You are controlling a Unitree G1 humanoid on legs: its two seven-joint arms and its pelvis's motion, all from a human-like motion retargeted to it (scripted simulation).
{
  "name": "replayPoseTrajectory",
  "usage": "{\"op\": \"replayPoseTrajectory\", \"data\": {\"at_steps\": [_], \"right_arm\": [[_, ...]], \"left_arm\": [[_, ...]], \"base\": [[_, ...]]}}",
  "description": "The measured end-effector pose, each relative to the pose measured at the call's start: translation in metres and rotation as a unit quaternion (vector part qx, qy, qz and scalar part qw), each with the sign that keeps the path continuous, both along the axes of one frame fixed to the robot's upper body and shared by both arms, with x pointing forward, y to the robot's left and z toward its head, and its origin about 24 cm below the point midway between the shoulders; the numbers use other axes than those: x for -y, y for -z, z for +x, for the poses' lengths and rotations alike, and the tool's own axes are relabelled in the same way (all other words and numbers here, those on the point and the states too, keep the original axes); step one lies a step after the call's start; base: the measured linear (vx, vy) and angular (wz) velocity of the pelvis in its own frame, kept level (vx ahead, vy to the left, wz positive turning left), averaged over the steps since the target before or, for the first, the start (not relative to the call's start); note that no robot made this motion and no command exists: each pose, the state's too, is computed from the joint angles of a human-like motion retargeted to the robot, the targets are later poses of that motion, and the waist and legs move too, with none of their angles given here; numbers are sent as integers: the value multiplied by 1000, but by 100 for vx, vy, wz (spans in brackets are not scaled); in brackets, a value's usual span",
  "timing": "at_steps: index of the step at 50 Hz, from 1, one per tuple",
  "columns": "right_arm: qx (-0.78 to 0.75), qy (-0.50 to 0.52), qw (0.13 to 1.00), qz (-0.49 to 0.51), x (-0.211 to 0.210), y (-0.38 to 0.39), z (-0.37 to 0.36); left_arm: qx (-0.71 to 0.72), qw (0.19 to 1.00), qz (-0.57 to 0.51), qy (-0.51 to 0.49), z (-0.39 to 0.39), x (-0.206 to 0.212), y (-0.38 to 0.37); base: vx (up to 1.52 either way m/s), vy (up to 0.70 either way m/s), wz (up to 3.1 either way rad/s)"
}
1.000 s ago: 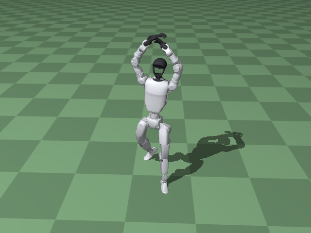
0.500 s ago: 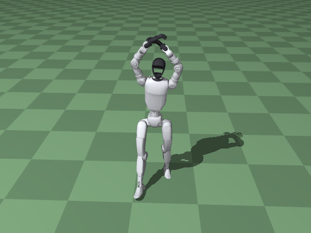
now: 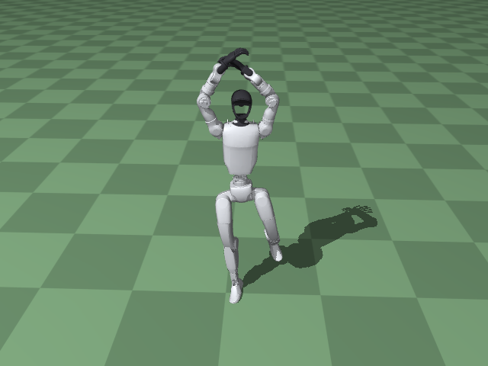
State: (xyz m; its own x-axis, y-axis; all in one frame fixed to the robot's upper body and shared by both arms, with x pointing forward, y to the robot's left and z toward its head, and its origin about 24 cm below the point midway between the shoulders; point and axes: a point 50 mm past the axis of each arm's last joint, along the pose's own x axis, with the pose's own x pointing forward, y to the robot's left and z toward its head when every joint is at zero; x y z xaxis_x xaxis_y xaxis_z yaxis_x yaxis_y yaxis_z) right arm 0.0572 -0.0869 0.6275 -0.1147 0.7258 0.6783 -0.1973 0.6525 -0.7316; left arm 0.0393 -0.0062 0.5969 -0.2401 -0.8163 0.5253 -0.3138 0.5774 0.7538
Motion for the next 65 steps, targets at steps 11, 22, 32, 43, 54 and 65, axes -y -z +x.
{"op": "replayPoseTrajectory", "data": {"at_steps": [11, 22, 32, 43, 54, 65], "right_arm": [[10, 9, 1000, -12, -11, 1, -1], [41, 8, 999, -3, -8, 0, -10], [48, 10, 999, -3, -13, 0, -10], [53, 4, 998, -13, -17, 0, -20], [48, 25, 998, -37, -25, 3, -14], [29, 33, 998, -42, -28, 7, 0]], "left_arm": [[4, 1000, -14, 3, 0, -8, -2], [31, 999, 12, -25, -5, -2, -1], [30, 999, 7, -27, -6, -6, -3], [39, 999, 8, -17, -18, -5, -3], [23, 1000, 7, -7, -11, -12, -4], [1, 999, -32, -19, 6, -18, -5]], "base": [[34, -20, -65], [26, 13, -44], [33, 5, -36], [41, 11, -27], [52, 15, 21], [42, 26, 31]]}}
